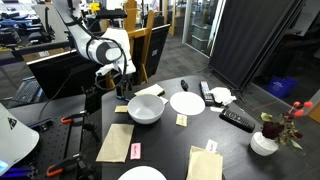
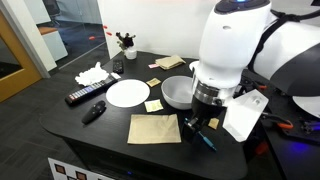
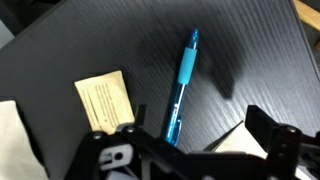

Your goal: Put the blue pen in the bowl

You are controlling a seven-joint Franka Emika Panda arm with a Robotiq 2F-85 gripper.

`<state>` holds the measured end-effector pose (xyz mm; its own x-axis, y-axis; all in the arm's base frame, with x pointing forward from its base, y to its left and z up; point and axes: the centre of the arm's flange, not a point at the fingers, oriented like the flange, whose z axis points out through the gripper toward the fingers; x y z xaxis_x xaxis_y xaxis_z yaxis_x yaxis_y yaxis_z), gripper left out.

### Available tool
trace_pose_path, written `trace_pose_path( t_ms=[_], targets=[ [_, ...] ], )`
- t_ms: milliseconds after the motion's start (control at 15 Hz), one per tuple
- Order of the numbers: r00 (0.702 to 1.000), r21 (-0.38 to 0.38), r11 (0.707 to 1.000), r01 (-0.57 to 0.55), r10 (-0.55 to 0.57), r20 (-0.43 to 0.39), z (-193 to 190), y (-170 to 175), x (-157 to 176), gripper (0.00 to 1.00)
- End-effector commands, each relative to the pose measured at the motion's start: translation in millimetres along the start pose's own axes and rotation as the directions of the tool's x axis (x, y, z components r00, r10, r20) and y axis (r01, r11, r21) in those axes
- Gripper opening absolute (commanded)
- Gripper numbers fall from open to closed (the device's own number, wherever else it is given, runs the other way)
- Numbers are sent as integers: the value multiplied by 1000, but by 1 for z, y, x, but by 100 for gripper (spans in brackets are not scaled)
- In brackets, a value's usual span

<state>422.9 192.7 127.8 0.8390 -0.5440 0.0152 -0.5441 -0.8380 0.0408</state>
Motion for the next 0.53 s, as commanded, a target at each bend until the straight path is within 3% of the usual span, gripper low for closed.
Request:
trace_pose_path(
  t_ms=[0, 67, 200, 467],
  targets=[
    [1000, 17, 1000, -4, 4, -3, 5, -1, 6, 100],
    [1000, 17, 1000, -8, 9, -2, 6, -1, 7, 98],
    [1000, 17, 1000, -18, 18, 1, 8, 1, 9, 73],
    [1000, 14, 999, -31, 31, 6, 11, 4, 11, 42]
  ],
)
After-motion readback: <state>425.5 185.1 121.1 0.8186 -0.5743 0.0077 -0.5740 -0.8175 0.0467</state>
